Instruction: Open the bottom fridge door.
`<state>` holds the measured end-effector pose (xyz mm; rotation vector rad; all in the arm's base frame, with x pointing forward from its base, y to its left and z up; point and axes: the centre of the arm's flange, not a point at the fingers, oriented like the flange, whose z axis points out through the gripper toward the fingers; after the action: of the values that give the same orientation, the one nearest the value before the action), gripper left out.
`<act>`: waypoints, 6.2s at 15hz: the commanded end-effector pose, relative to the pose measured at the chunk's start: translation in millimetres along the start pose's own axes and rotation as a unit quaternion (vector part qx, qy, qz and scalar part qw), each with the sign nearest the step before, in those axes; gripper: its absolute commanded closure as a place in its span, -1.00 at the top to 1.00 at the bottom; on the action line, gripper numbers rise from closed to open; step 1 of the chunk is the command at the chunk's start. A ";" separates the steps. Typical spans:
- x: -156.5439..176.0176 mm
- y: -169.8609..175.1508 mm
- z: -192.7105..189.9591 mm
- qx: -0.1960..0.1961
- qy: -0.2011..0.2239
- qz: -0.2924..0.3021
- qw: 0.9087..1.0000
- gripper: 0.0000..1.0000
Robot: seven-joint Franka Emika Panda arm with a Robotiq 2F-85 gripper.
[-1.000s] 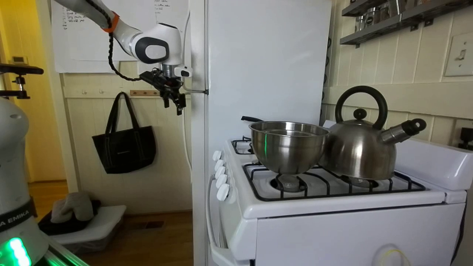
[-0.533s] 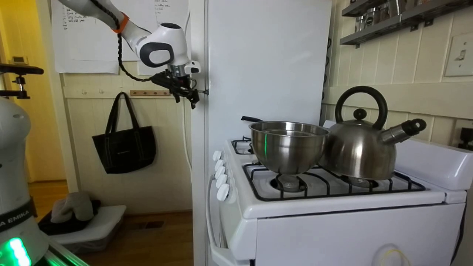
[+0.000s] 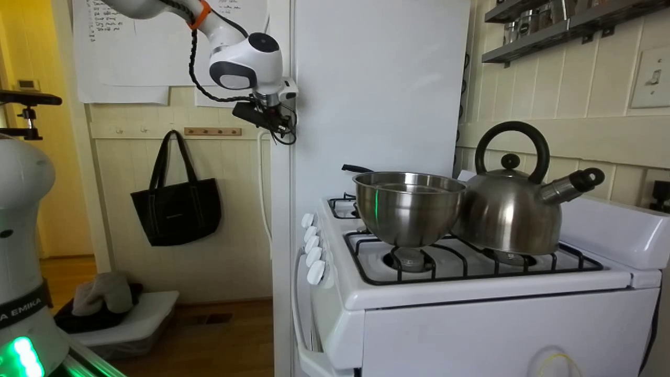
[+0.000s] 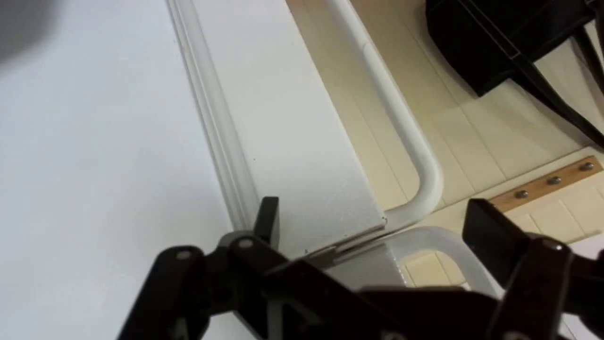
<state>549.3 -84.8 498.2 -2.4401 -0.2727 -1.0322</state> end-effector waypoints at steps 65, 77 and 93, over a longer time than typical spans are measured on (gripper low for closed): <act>-32.4 45.3 86.2 0.089 0.018 -0.206 0.974 -1.00; -24.6 47.5 87.3 -0.118 -0.051 -0.236 0.963 -1.00; -31.6 34.0 115.5 0.000 0.024 -0.128 0.992 -1.00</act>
<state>600.1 -92.8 395.9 -2.5777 -0.5655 -1.2034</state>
